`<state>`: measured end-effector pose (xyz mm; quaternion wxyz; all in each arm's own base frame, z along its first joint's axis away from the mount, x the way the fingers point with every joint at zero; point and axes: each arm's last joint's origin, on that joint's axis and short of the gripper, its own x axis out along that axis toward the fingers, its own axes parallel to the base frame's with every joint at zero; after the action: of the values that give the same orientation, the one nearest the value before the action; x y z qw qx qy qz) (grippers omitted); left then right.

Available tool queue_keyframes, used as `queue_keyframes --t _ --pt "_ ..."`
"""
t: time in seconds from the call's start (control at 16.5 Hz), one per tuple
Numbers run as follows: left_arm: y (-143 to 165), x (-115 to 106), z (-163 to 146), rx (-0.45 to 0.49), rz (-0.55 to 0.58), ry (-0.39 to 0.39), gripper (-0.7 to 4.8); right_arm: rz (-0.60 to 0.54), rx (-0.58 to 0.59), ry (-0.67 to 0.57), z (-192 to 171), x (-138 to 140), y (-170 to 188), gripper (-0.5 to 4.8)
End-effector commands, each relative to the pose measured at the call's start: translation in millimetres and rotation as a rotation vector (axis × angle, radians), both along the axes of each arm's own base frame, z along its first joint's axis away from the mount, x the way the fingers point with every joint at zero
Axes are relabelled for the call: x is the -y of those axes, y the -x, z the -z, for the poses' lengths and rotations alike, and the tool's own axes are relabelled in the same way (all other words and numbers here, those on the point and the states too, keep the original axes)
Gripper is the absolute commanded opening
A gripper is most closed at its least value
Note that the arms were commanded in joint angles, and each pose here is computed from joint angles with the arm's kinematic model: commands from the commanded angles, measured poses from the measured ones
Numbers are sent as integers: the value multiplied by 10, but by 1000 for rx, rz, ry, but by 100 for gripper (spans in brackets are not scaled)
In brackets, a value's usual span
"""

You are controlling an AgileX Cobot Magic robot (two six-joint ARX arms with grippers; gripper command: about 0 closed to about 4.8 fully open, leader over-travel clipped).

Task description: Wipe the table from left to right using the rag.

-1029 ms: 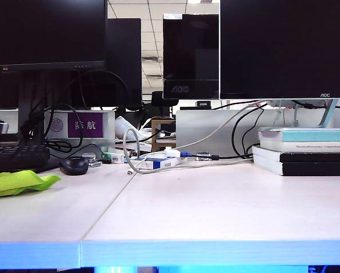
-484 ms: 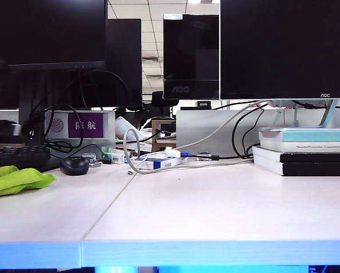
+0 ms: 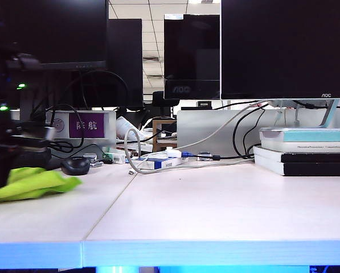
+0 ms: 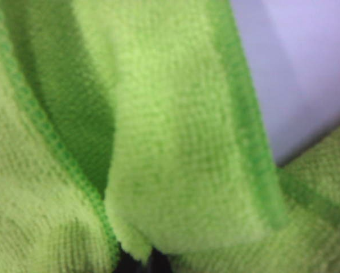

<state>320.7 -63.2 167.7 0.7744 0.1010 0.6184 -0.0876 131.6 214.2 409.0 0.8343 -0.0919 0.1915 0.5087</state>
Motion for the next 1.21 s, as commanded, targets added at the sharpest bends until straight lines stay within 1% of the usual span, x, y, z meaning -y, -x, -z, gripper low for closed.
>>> queue_keyframes --t 0.06,0.18,0.3,0.61,0.67,0.79,0.91,1.21 --pt "207 227 224 -210 92 90 -6 17 3 18 -11 24 10 -5" --pt "255 356 223 -229 136 123 -6 37 11 23 -13 32 6 -5" --pt "279 409 223 -239 151 131 -6 37 11 23 -13 32 6 -5" --pt "331 523 223 -251 182 126 -6 37 12 23 -14 31 6 -5" --pt "347 566 222 -251 187 125 -6 36 15 23 -14 31 6 -5" --pt "419 741 223 -248 209 114 -6 36 16 22 -16 31 5 -5" --pt "464 837 224 -244 224 97 -6 36 17 20 -18 30 5 -5" --pt "560 1018 223 -243 248 96 -6 36 20 14 -25 28 4 -5"
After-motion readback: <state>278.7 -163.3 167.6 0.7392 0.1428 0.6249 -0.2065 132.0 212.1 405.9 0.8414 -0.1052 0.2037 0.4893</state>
